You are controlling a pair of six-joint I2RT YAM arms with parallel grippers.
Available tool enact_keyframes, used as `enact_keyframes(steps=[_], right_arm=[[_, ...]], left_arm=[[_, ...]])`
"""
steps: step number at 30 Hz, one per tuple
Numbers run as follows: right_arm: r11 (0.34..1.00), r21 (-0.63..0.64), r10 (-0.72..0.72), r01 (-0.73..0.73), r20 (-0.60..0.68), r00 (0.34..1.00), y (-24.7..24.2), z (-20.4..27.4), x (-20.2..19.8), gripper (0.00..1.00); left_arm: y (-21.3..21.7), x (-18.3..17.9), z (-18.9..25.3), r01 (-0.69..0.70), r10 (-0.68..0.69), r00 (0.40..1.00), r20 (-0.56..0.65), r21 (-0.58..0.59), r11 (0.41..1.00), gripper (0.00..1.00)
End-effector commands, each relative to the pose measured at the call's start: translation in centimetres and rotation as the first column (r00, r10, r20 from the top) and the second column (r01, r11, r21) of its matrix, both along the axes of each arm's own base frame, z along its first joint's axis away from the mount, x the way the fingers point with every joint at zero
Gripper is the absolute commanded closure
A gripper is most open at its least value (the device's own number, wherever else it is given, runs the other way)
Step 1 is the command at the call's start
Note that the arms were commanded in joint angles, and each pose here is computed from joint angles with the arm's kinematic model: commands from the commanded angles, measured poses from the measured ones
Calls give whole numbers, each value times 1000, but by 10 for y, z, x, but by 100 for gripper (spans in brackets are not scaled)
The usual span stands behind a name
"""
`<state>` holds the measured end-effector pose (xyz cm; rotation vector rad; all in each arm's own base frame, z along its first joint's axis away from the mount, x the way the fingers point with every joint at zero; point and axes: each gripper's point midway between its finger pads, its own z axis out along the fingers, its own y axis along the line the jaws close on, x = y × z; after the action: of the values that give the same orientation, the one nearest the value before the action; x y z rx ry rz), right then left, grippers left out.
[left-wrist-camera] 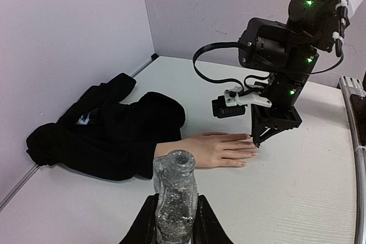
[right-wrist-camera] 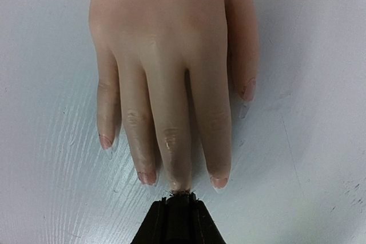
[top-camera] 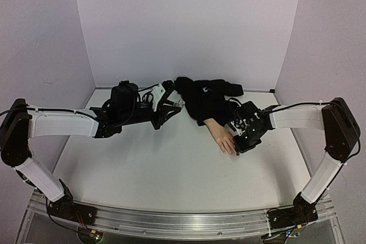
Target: Paint the nails
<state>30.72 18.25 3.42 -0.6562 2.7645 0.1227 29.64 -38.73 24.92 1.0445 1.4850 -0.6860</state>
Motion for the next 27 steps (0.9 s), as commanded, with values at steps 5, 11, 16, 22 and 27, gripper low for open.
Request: enact_keyframes(steps=[5, 11, 16, 22, 27], right_arm=[[1000, -6, -11, 11, -4, 1000, 2, 2, 1, 100], [1000, -10, -17, 17, 0, 1000, 1, 2, 1, 100], [1000, -13, -19, 20, 6, 1000, 0, 3, 1, 100], [1000, -19, -25, 25, 14, 1000, -2, 4, 2, 100], [999, -21, -26, 26, 15, 1000, -2, 4, 2, 100]], left_arm=[[7, 0, 29, -17, 20, 998, 62, -51, 999, 100], [7, 0, 29, -17, 20, 998, 63, -51, 999, 100], [8, 0, 29, -18, 22, 998, 63, -51, 999, 100], [9, 0, 29, -22, 25, 998, 64, -51, 998, 100], [10, 0, 29, -23, 27, 997, 66, -51, 998, 100]])
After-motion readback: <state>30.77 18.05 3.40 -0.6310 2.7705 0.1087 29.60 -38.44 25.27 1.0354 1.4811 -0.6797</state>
